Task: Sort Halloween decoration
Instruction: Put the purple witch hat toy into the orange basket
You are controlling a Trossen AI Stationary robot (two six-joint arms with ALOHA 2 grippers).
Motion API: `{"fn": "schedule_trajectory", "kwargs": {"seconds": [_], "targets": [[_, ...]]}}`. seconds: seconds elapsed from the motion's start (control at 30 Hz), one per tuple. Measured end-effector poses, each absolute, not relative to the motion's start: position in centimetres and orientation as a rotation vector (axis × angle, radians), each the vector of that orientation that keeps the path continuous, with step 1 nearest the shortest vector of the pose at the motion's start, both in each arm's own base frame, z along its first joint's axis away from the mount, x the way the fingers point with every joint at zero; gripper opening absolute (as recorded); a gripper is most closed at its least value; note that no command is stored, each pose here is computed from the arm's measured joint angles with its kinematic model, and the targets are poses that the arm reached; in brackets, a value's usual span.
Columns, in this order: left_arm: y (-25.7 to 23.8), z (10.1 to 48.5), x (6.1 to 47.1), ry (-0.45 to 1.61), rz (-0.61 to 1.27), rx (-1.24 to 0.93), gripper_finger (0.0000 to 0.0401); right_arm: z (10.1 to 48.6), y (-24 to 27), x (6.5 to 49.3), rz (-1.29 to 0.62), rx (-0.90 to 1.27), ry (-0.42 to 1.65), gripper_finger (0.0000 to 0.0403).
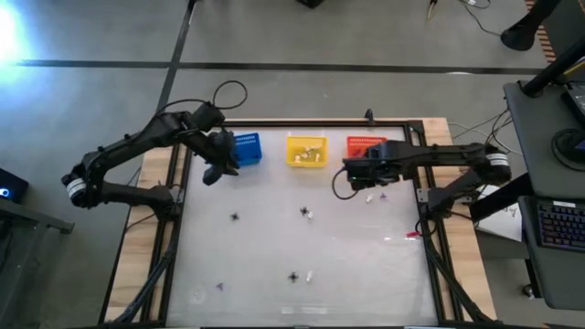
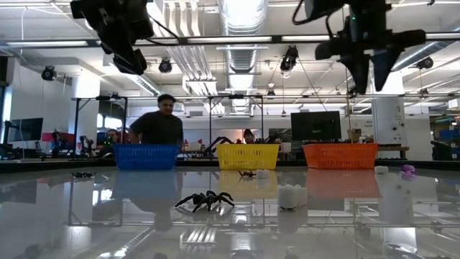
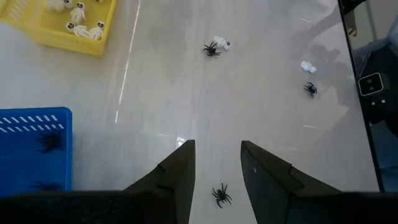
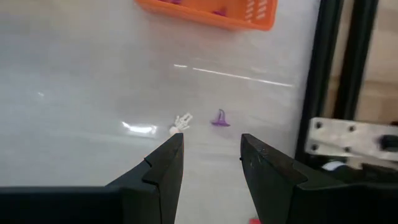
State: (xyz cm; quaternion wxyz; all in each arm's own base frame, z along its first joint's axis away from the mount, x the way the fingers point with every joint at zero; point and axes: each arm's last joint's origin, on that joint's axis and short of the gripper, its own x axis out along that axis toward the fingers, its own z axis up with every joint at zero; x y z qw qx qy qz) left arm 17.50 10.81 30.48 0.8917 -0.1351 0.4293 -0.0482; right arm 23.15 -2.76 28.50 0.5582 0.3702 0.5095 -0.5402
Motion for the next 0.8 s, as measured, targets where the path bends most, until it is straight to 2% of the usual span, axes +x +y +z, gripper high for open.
{"fn": "schedule_trajectory", "kwargs": {"seconds": [0.3,0.8], "targets": [[10.7,30.7,17.3,0.882,-0.096,-0.28,0.0111,24.5,-2.4,19.3,-1.394,1.046,1.072,0.015],[11.3,30.1,18.3,0.881,-0.087,-0.295,0.0111,18.7,-2.7,17.7,-1.497,1.121,1.043,0.015]]}}
